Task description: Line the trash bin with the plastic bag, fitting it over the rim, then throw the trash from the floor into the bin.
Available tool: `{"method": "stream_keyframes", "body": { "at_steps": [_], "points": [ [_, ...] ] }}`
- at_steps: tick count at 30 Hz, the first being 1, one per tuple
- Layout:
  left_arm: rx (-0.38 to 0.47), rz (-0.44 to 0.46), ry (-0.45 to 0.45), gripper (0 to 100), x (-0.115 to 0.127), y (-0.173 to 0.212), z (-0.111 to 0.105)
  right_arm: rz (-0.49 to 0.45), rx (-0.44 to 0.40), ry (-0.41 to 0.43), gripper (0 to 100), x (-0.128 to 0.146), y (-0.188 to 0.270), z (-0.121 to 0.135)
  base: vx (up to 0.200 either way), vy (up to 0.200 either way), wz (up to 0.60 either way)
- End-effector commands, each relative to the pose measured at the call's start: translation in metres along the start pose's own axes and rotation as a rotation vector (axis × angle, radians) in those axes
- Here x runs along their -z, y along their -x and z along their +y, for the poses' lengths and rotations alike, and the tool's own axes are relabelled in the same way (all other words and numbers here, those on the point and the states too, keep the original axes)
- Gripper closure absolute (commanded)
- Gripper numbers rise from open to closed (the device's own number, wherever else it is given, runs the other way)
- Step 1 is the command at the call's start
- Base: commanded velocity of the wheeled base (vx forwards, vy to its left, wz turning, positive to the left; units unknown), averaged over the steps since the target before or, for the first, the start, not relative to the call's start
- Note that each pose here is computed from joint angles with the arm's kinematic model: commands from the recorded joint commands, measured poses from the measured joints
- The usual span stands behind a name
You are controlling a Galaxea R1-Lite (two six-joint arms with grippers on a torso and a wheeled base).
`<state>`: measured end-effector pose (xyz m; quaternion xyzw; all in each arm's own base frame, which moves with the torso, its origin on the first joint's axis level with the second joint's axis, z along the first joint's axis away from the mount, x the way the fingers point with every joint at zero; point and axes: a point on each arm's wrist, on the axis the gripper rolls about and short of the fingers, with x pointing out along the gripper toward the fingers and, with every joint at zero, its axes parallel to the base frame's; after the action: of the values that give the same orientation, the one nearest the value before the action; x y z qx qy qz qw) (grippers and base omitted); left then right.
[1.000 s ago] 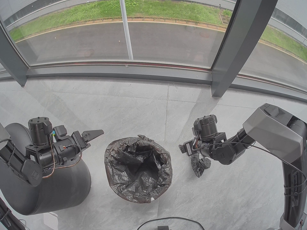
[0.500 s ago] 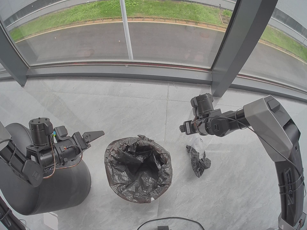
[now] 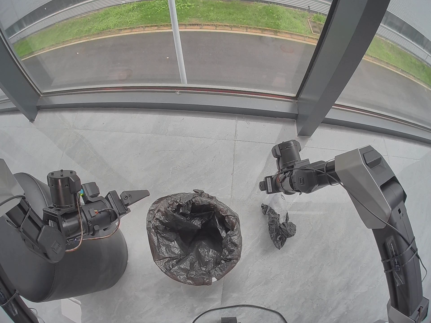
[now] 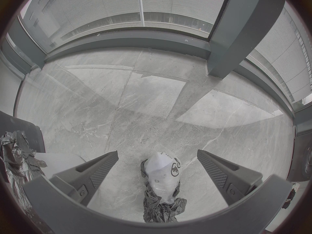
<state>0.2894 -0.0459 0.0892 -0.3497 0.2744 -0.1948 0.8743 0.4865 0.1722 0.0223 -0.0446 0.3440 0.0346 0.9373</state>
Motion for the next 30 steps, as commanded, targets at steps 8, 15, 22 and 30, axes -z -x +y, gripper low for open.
{"method": "stream_keyframes", "body": {
  "at_steps": [8,15,22,30],
  "points": [
    [-0.006,0.012,0.007,0,0.003,-0.002,0.002,0.023,-0.070,-0.065,0,0.007,-0.009,0.007,0.000,0.000,0.00],
    [-0.009,0.015,0.009,0,0.003,-0.003,0.003,0.045,-0.064,-0.061,0,0.017,-0.020,0.006,0.000,0.000,0.00],
    [-0.013,0.018,0.012,0,0.003,-0.005,0.005,0.038,-0.059,-0.063,0,0.018,-0.028,0.004,0.000,0.000,0.00],
    [-0.019,0.024,0.016,0,0.004,-0.007,0.007,0.093,-0.038,-0.064,0,0.033,-0.045,-0.002,0.000,0.000,0.00]
  ]
}}
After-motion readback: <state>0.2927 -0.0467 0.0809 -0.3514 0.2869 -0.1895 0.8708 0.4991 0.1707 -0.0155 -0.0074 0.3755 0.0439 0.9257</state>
